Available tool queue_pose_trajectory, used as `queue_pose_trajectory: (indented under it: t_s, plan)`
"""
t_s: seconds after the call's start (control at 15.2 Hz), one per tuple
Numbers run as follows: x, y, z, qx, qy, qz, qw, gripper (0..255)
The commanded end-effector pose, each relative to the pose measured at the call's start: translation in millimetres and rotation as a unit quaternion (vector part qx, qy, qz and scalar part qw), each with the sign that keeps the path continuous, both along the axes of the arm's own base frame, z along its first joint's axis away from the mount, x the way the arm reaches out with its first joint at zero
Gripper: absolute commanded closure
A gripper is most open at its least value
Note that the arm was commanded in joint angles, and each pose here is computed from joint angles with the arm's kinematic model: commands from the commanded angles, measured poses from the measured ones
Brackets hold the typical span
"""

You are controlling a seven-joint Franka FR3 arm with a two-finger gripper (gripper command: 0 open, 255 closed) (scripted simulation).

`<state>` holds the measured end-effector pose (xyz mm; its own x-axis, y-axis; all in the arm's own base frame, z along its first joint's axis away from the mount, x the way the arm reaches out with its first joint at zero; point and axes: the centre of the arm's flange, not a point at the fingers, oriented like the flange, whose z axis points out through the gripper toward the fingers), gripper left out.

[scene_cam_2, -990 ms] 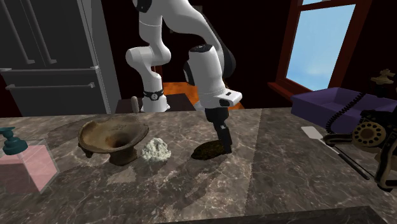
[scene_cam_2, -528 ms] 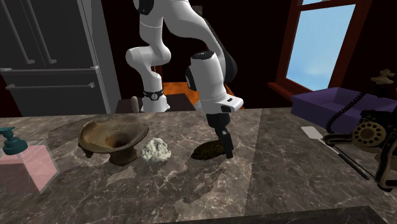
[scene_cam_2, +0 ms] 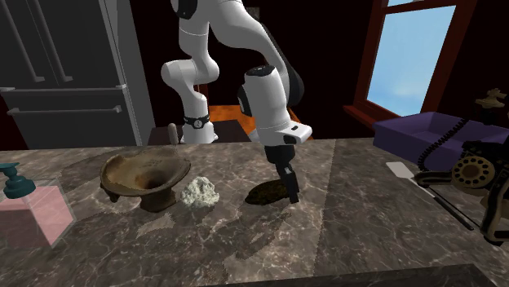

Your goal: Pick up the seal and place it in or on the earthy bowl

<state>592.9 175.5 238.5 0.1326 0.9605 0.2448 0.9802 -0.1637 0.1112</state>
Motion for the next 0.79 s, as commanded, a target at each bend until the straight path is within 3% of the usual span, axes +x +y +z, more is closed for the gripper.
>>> queue_pose_trajectory:
  t_s: [0.0,0.26,0.73]
  plan:
    - [0,0,0,0.0,0.0,0.0,1.0,255]
    - [0,0,0,0.0,0.0,0.0,1.0,255]
    - [0,0,37,0.0,0.0,0.0,1.0,255]
